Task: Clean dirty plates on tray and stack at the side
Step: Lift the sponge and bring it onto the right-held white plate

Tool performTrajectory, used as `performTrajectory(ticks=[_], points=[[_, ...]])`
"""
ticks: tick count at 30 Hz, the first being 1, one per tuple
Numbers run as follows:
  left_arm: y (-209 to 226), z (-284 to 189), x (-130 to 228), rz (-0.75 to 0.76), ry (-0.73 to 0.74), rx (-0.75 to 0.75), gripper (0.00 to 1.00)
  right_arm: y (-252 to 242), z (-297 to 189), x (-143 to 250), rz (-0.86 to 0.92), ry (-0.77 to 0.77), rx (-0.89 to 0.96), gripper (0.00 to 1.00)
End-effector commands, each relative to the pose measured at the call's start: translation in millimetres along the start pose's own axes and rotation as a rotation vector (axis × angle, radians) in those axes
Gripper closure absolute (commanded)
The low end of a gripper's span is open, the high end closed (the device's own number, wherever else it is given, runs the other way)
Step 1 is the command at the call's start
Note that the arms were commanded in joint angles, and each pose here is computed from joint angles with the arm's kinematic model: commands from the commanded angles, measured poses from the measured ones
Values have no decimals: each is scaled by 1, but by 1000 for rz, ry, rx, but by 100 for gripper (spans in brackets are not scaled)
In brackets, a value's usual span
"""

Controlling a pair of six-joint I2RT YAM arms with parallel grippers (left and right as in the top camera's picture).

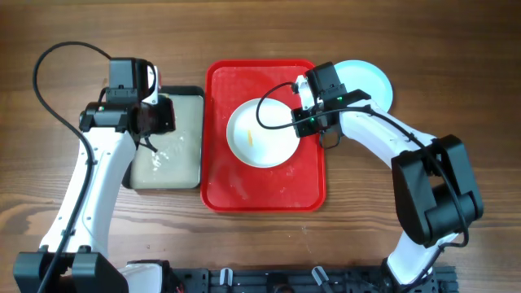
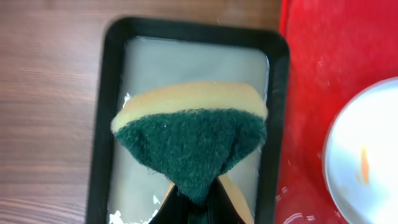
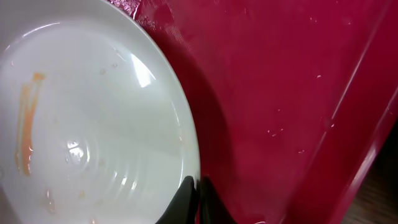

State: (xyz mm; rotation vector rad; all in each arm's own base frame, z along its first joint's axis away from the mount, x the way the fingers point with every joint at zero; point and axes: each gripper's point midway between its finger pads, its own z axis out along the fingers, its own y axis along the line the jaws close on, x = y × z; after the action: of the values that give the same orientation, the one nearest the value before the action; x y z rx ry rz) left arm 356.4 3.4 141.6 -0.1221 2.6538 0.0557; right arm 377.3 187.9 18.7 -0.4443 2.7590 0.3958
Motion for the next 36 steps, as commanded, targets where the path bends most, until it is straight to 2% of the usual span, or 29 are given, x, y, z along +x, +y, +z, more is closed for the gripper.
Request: performTrajectory(ticks=[1, 4, 5, 8, 9, 10, 11, 13, 17, 20, 24, 28, 31, 36], points=[[10, -5, -14, -13, -55, -61, 96, 8, 7, 8, 10, 28, -56, 96], [-8, 4, 2, -38, -8, 32, 96, 10, 7, 8, 10, 29, -63, 96], [-5, 12, 10, -36, 6, 14, 96, 10, 7, 9, 9, 29, -63, 96], [40, 21, 14, -88, -11, -207, 96, 10, 7, 8, 10, 28, -63, 96], [42, 21, 14, -139, -12, -199, 96, 10, 7, 8, 10, 29, -63, 96], [30, 23, 13, -169, -11, -120, 96, 10, 7, 8, 10, 28, -63, 96], [20, 25, 11, -115, -9, -64, 96, 10, 7, 8, 10, 28, -63, 96], [36, 23, 4, -94, -45, -154, 96, 10, 7, 8, 10, 29, -63, 96], [30, 22, -5, -54, -78, -144, 96, 10, 7, 8, 10, 29, -63, 96], [-8, 24, 0, -76, -46, 66, 96, 10, 7, 8, 10, 28, -63, 96], [-21, 17, 2, -195, -10, 131, 96, 10, 7, 8, 10, 28, -63, 96], [-8, -20, -14, -190, 10, 52, 96, 10, 7, 8, 10, 28, -63, 96], [-9, -34, -22, -180, 6, 52, 96, 10, 7, 8, 10, 28, -63, 96], [-27, -15, -9, -85, 74, 23, 96, 10, 7, 9, 10, 29, -66, 96]])
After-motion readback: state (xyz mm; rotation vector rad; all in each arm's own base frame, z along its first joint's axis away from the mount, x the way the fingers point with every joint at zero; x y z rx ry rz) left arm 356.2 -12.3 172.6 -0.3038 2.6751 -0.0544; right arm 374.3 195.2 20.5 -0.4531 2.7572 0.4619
